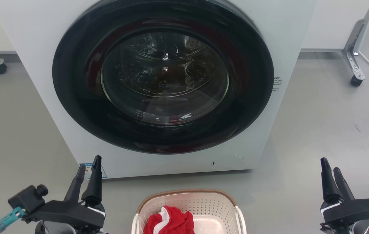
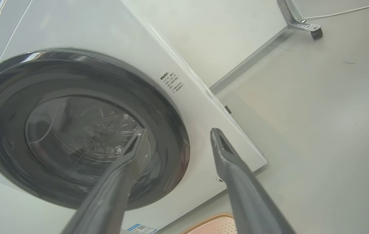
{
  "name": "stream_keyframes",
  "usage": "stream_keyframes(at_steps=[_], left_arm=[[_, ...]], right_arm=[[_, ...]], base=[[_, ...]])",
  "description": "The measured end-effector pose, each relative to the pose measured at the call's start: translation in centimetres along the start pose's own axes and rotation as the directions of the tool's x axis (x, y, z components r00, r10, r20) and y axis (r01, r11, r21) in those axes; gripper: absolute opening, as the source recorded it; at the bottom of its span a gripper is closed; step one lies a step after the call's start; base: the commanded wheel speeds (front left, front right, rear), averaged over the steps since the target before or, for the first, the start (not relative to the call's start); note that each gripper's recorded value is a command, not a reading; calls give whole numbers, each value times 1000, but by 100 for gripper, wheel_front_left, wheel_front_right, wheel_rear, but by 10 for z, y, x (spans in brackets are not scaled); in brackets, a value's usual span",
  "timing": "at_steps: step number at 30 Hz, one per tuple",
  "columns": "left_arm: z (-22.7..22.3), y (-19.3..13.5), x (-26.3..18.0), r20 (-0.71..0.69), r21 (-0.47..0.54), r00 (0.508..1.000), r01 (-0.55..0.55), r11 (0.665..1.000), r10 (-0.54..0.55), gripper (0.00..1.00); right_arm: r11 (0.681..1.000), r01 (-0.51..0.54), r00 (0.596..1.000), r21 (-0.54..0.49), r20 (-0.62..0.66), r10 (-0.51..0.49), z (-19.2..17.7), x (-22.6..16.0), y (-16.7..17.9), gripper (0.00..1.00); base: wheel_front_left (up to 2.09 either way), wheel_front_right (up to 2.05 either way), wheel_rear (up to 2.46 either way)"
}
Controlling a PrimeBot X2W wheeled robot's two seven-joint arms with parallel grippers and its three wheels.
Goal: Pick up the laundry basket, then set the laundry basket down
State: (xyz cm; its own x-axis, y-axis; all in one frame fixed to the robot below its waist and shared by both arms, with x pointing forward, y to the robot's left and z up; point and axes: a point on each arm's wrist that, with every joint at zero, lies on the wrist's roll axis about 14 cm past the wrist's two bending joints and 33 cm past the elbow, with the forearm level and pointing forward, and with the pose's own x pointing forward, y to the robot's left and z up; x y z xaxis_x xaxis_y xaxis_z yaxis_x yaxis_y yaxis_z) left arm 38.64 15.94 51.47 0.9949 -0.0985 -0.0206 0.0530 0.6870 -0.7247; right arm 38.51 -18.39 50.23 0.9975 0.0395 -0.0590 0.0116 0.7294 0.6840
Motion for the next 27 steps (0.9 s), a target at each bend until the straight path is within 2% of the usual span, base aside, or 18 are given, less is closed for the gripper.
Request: stream_keyframes(at_steps=[11,27], left_arm=[[0,-12,-1,8,183,999,33,983,-35,100],[-2,-21,-3,23,382,998,50,923,-63,100]], right_arm=[[981,-39,999,-190,9,41,1,0,12,100],[887,-87,994,-453,25,110,-1,-2,28,100]], base=[[0,0,0],[0,0,0]])
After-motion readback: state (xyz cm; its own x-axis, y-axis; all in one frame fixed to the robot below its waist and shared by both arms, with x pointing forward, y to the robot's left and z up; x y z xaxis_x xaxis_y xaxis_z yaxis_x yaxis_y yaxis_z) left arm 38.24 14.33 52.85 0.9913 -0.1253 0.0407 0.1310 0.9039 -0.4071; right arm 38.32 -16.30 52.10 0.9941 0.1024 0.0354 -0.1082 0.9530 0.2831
